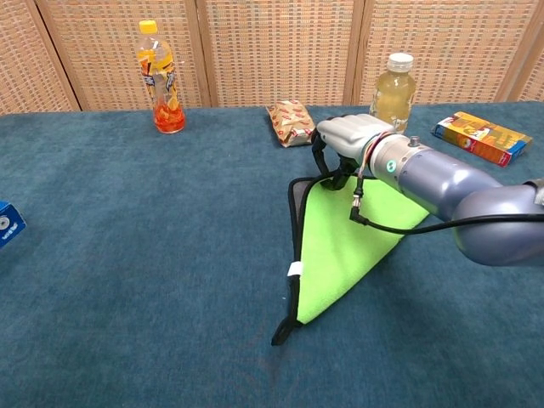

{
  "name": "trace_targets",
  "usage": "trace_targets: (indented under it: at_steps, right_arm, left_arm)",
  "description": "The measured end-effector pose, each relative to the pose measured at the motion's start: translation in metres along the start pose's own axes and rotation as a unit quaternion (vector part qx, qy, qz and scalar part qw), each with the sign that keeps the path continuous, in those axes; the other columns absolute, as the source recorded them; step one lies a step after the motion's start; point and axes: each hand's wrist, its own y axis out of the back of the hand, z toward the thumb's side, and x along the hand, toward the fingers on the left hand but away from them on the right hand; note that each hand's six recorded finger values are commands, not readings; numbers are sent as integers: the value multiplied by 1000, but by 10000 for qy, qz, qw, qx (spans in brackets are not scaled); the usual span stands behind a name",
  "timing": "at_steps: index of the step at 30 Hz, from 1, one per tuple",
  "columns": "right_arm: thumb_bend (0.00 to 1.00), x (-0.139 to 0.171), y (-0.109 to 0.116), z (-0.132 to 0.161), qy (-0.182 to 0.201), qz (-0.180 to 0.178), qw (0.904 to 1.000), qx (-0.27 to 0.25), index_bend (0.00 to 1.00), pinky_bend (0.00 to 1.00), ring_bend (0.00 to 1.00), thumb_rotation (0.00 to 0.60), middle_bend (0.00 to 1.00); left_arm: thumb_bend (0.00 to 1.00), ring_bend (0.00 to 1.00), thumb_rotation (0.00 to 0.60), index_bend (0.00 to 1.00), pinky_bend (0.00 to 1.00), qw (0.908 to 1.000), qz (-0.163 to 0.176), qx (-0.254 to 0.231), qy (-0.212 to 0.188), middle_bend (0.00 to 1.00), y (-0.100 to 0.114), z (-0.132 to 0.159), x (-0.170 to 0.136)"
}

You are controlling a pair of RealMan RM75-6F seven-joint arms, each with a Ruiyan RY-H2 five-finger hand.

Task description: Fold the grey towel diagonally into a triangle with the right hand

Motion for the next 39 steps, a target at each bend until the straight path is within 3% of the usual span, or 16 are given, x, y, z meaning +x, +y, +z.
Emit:
trace_targets:
  at_steps: [18, 20, 22, 28, 34, 39]
  right_arm:
    - [476, -3, -1, 5, 24, 10, 10000, 9, 663, 0, 0, 600, 153]
    - [476, -3, -1, 5, 22, 9, 10000, 6, 602, 0, 0, 600, 99]
    - [465, -3, -1, 5, 23, 24, 10000, 15, 458, 0, 0, 600, 26]
    - [339, -1, -2, 3, 53, 66, 9999, 56, 193, 0, 0, 600, 0]
    - [245, 1, 4, 1, 66, 12, 10000, 53, 66, 0, 0, 600, 0]
    - [242, 4, 10, 0, 76, -37, 9999, 65, 55, 0, 0, 600, 0]
  left_arm:
    - [146, 0, 600, 0, 0, 10000, -7, -18, 7, 0, 0, -1, 0]
    - [146, 0, 600, 0, 0, 10000, -8, -17, 6, 0, 0, -1, 0]
    - [147, 0, 600, 0, 0, 10000, -5, -14, 4, 0, 0, -1, 0]
    - [147, 0, 600, 0, 0, 10000, -2, -21, -18, 0, 0, 0, -1]
    - [147, 0, 600, 0, 0, 10000, 21, -35, -45, 0, 1, 2, -2]
    - [147, 0, 600, 0, 0, 10000, 21, -29, -66, 0, 1, 3, -2]
